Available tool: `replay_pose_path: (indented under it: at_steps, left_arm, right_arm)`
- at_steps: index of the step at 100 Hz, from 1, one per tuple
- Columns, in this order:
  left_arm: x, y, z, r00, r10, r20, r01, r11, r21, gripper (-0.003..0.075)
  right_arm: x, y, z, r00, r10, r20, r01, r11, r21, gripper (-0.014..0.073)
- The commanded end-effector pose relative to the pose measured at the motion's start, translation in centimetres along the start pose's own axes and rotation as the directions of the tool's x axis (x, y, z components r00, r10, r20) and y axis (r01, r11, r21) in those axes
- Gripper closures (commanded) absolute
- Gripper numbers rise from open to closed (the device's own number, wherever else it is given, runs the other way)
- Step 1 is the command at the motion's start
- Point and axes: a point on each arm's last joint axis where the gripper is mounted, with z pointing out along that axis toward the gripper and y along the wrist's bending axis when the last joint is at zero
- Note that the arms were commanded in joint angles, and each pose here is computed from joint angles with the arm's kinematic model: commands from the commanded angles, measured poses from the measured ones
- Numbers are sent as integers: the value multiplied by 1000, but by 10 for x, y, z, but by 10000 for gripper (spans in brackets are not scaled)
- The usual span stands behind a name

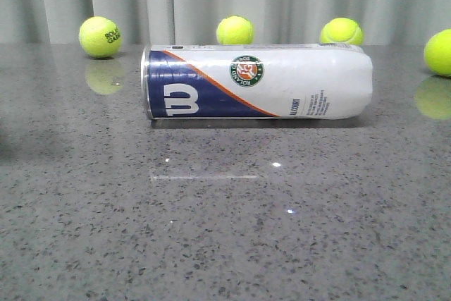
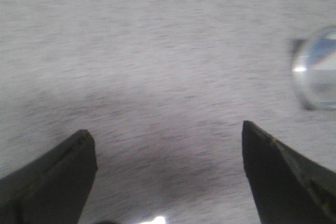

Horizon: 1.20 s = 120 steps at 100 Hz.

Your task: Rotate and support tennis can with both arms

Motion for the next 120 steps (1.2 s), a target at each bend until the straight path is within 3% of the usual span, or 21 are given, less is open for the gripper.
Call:
replay_pose_path:
  at_steps: [1, 12, 22, 37, 44, 66, 78, 111, 120]
  left_arm:
    - [-19, -22, 3, 999, -12, 53, 3, 987, 159, 174]
    - [-23, -41, 21, 999, -41, -25, 47, 944, 326, 174]
    - [-27, -54, 36, 999, -38, -27, 46, 902, 429, 174]
    - [-33, -72, 61, 994, -70, -89, 109, 801, 589, 174]
    - [-36, -80, 73, 992, -68, -111, 123, 763, 635, 174]
    - [-45, -98, 105, 985, -61, -159, 155, 702, 695, 190]
    - [-48, -104, 113, 980, -40, -196, 173, 654, 736, 290]
    - [-48, -108, 110, 979, -21, -204, 177, 594, 785, 723]
    - [-48, -111, 106, 987, 17, -162, 126, 551, 825, 739]
  right_arm:
    - [-15, 3, -2, 995, -18, 95, 19, 1000, -8, 655]
    - [-15, 3, -2, 995, -18, 95, 19, 1000, -8, 655]
    - [-15, 3, -2, 995, -18, 95, 19, 1000, -8, 655]
    - [-15, 3, -2, 995, -18, 95, 19, 1000, -8, 655]
    - [-15, 3, -2, 995, -18, 95, 19, 1000, -8, 655]
    - [-15, 3, -2, 995, -18, 95, 19, 1000, -8, 655]
    - [-15, 3, -2, 995, -18, 95, 19, 1000, -8, 655]
    - [-15, 3, -2, 995, -18, 95, 19, 1000, -8, 655]
    - [-15, 3, -2, 995, -18, 95, 19, 1000, -8, 655]
